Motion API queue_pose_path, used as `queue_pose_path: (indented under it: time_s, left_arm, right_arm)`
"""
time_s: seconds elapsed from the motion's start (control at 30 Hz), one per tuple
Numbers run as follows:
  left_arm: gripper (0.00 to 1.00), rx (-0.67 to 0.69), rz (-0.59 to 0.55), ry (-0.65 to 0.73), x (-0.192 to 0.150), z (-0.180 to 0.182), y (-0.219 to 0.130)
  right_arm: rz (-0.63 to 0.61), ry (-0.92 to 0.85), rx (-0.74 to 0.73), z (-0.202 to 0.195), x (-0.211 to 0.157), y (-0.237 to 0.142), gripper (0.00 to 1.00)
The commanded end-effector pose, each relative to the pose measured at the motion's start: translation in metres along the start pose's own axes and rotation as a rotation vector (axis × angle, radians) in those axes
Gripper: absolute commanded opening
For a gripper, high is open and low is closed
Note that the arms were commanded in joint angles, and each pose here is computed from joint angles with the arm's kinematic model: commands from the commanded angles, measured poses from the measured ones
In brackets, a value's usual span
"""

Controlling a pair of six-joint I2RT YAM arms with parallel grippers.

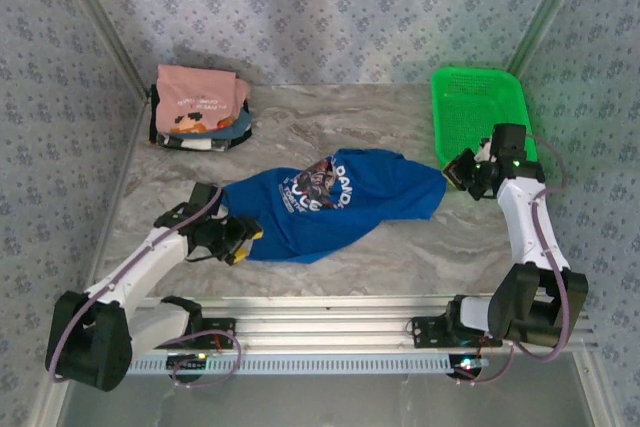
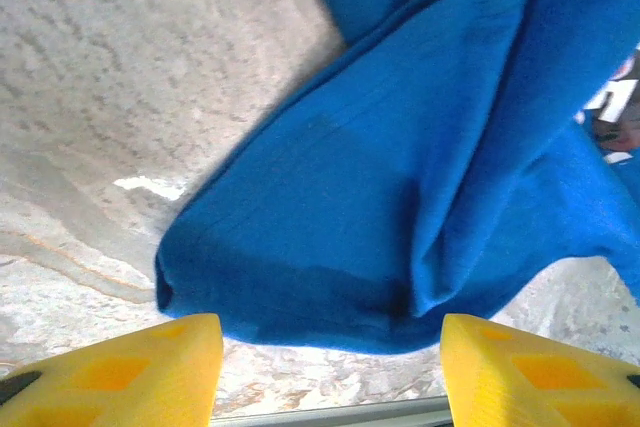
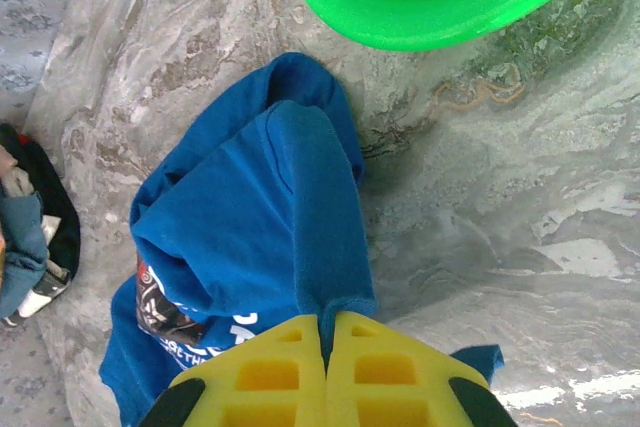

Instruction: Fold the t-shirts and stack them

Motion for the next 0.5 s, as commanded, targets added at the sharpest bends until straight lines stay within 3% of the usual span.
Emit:
queue_pose_path:
  time_s: [0.0, 0.33, 0.47]
  left_arm:
    - [0.57, 0.048, 0.041, -0.051, -0.007, 0.013, 0.005]
    - [0.56, 0.108, 0.137, -0.099, -0.027, 0.030, 0.008]
    - [0.57, 0.081, 0.117, -0.128, -0.023, 0.029, 0.015]
  right_arm:
    - [0.012, -0.021, -0.016, -0.004, -0.001, 0.004, 0.00]
    - [0.027, -0.029, -0.007, -0.001, -0.001, 0.007, 0.00]
    - [0.032, -0.031, -0.004, -0.001, -0.001, 0.009, 0.00]
Point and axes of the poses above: each hand's point on the last joint's axis, 136 mm out from that joint toward the fingers, its own y axis out along the fingers, its own z axis along the line the jaws close on, x = y × z, the point moved 4 cm from there along -y, back along the fingers, and after that the axes turned 13 degrees about y, right-handed, at the moved point
